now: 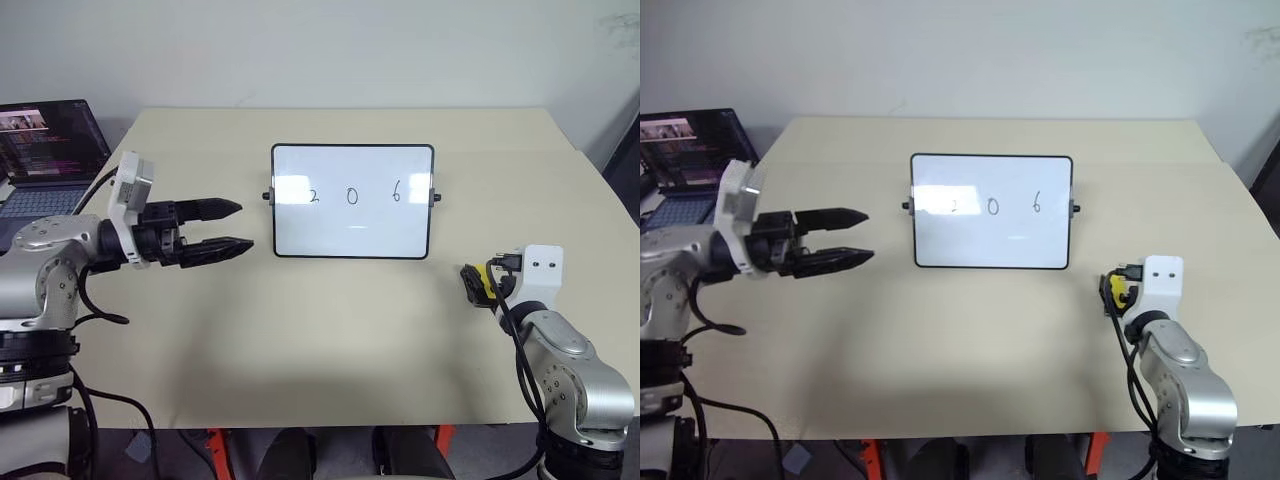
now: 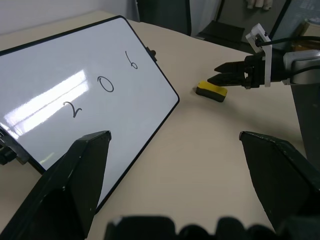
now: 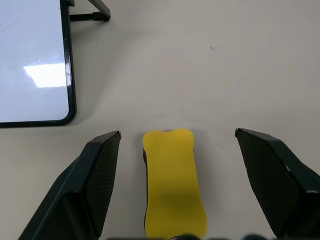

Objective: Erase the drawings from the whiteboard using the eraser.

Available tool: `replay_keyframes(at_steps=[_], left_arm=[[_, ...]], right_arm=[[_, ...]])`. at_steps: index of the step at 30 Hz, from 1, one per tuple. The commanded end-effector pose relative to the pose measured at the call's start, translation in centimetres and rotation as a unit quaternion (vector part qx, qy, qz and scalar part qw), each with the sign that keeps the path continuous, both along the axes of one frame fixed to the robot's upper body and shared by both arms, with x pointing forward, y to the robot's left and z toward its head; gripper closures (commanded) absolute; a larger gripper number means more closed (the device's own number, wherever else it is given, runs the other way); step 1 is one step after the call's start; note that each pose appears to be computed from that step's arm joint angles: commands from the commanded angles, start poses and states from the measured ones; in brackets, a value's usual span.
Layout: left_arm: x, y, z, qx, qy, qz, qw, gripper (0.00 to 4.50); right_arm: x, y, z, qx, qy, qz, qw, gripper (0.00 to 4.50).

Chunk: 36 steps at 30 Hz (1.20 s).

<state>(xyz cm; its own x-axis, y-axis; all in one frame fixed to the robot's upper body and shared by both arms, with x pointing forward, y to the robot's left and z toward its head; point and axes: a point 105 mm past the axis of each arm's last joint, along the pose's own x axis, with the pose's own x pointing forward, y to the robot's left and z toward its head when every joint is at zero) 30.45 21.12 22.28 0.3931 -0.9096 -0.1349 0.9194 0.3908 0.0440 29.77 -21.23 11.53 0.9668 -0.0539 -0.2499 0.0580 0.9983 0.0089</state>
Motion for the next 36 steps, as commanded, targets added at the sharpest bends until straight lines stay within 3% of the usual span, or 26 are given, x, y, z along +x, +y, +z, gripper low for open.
replay_keyframes(at_steps=[1, 20, 36], left_arm=[[0.0, -0.1, 0.7, 0.005, -0.02, -0.008, 1.0, 0.0], [1.0, 0.0, 0.4, 0.016, -0.036, -0.015, 0.999, 0.0], [0.9, 0.2, 0.6, 0.021, -0.039, -0.008, 0.999, 0.0]], right_arm=[[0.1, -0.3, 1.3, -0.006, -0.029, -0.005, 1.0, 0.53], [1.6, 0.0, -0.1, -0.024, 0.008, 0.018, 1.0, 0.53], [1.2, 0.2, -1.7, -0.006, 0.036, 0.011, 0.999, 0.53]])
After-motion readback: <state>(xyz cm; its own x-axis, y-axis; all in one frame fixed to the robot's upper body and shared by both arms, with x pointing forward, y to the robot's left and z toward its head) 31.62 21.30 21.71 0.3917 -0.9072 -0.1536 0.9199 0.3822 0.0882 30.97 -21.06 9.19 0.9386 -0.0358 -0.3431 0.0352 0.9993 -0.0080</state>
